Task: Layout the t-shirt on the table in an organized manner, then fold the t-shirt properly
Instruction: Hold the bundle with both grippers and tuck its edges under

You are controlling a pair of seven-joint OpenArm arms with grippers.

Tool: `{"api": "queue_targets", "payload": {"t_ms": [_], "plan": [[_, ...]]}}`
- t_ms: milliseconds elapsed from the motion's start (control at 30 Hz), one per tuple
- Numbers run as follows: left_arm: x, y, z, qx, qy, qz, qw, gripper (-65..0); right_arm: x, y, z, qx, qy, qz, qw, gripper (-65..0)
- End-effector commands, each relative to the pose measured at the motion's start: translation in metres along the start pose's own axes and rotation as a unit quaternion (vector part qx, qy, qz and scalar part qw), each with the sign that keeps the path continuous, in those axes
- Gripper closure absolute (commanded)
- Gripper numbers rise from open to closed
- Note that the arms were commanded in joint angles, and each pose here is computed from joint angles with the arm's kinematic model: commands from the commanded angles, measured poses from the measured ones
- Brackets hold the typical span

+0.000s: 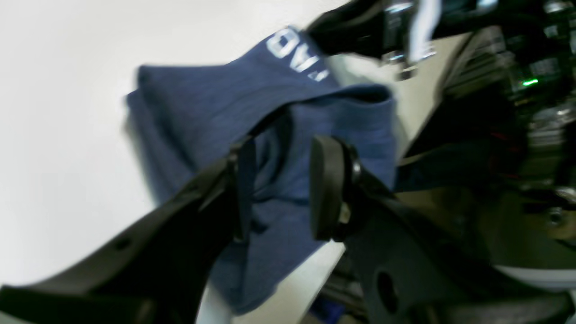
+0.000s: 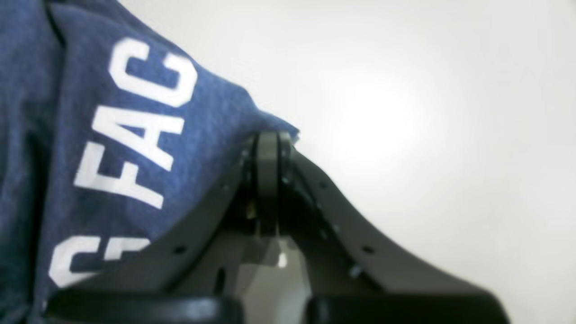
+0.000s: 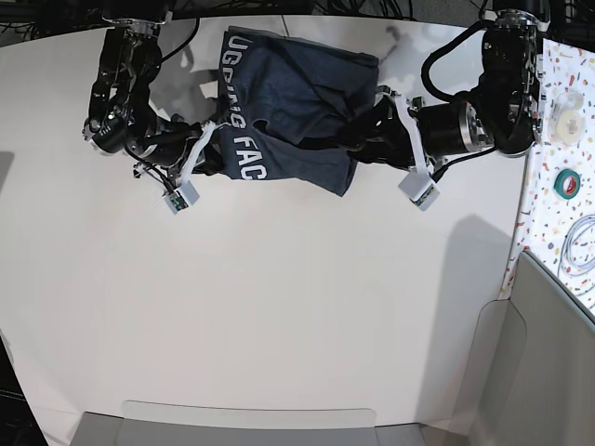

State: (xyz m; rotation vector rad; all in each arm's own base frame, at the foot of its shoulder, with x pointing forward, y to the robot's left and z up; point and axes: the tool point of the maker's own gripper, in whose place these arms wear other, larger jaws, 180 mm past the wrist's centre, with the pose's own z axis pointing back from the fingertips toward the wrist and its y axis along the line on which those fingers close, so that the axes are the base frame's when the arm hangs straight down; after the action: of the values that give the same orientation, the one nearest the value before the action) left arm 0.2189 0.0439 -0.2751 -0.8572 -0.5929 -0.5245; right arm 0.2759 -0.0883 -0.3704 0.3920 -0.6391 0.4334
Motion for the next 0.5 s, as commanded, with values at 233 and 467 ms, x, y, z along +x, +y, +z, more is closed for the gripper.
{"api": "queue_targets", "payload": {"t_ms": [233,467], "plan": [[-0.004,-0.036,-0.033,-0.076,0.044,-0.037,0.995,-20.4,0.022,0.004,0.001,0.006,-0.035,0.006,0.9994,0.0],[-0.002,-0.017,-0.047,-0.019,0.074,-0.091,0.993,-20.4,0.021,0.005,0.001,0.007,-0.034,0.005,0.9994,0.0]]}}
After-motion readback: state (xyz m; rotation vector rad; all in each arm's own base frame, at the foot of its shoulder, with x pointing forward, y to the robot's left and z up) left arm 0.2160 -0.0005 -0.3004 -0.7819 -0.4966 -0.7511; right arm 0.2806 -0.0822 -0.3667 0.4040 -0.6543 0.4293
